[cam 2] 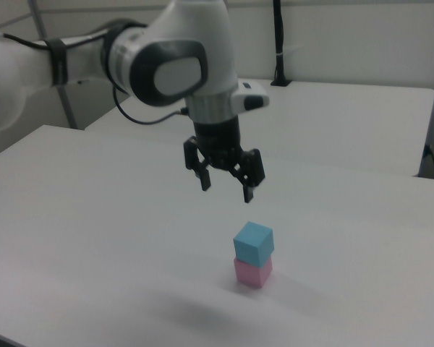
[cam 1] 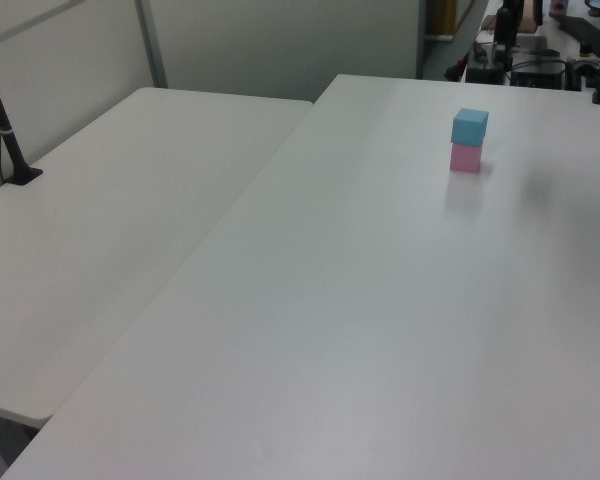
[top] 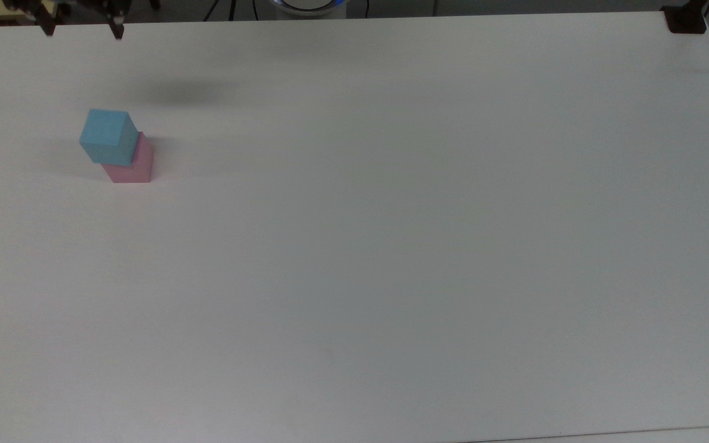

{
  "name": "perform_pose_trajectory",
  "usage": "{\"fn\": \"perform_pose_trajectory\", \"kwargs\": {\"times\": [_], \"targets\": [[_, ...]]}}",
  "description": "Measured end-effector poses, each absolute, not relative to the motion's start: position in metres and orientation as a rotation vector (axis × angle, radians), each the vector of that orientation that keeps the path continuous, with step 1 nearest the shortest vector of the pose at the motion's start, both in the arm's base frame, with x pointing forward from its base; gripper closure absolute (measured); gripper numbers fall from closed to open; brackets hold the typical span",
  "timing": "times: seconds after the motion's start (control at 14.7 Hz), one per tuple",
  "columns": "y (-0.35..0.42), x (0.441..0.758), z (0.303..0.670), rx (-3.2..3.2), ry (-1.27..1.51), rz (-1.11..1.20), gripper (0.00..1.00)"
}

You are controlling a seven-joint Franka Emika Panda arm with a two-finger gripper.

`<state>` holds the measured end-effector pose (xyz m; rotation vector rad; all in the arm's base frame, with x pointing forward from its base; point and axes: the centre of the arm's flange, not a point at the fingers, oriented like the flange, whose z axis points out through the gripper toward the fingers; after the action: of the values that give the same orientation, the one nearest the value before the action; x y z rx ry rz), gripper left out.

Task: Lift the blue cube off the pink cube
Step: 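Lower the open gripper around the light-blue cube on top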

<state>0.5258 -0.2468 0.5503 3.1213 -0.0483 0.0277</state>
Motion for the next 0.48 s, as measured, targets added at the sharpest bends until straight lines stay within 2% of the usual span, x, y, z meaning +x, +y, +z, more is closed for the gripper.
{"fn": "perform_pose_trajectory", "kwargs": {"times": [0.27,0.48], "targets": [[-0.255,0.554,0.499,3.094,-0.125,0.05,0.0],[-0.258,0.561,0.479,3.08,-0.143,0.074,0.0]]}}
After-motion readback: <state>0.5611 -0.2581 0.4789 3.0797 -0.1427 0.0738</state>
